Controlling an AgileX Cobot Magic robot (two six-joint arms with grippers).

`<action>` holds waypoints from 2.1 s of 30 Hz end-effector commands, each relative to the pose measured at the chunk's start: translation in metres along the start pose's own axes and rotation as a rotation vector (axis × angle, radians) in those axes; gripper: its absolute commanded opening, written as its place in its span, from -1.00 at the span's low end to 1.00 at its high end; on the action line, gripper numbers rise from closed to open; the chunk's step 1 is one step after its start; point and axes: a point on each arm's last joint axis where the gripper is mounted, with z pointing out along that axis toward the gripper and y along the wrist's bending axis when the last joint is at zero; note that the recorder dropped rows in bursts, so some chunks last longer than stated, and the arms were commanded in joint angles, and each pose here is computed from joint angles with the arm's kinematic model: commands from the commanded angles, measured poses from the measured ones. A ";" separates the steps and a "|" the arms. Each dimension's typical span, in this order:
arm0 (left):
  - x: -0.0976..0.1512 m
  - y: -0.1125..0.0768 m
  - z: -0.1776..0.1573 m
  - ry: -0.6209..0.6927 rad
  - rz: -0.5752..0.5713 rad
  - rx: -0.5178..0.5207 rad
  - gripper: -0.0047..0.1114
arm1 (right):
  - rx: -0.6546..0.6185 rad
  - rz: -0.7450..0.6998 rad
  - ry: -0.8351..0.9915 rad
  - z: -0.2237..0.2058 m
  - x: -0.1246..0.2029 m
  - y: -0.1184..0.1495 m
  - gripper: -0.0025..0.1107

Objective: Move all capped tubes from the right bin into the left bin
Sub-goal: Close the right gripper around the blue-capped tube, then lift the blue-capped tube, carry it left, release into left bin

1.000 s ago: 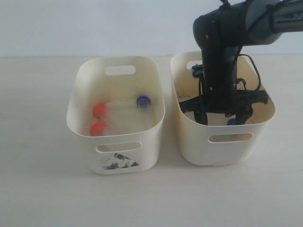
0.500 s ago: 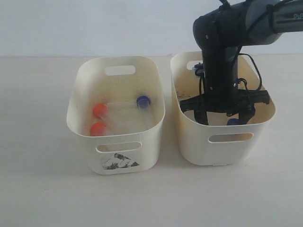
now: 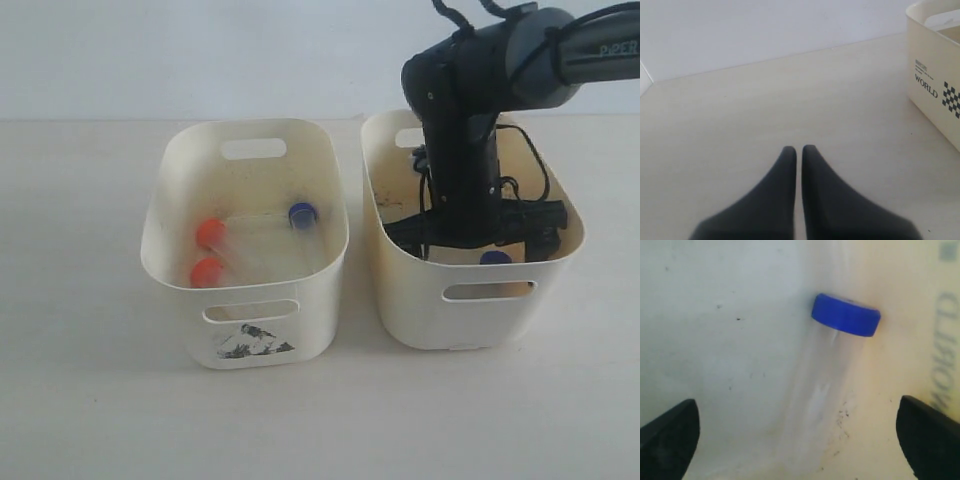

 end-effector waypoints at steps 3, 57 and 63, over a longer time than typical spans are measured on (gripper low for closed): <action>-0.002 0.000 0.000 -0.008 -0.013 0.002 -0.84 | 0.041 -0.009 0.049 0.024 -0.002 0.005 0.81; -0.002 0.000 0.000 -0.008 -0.013 0.002 -0.84 | -0.224 -0.136 -0.084 -0.062 0.005 -0.001 -0.96; -0.002 0.000 0.000 -0.008 -0.013 0.002 -0.84 | -0.360 -0.101 -0.342 -0.157 0.019 -0.031 -0.96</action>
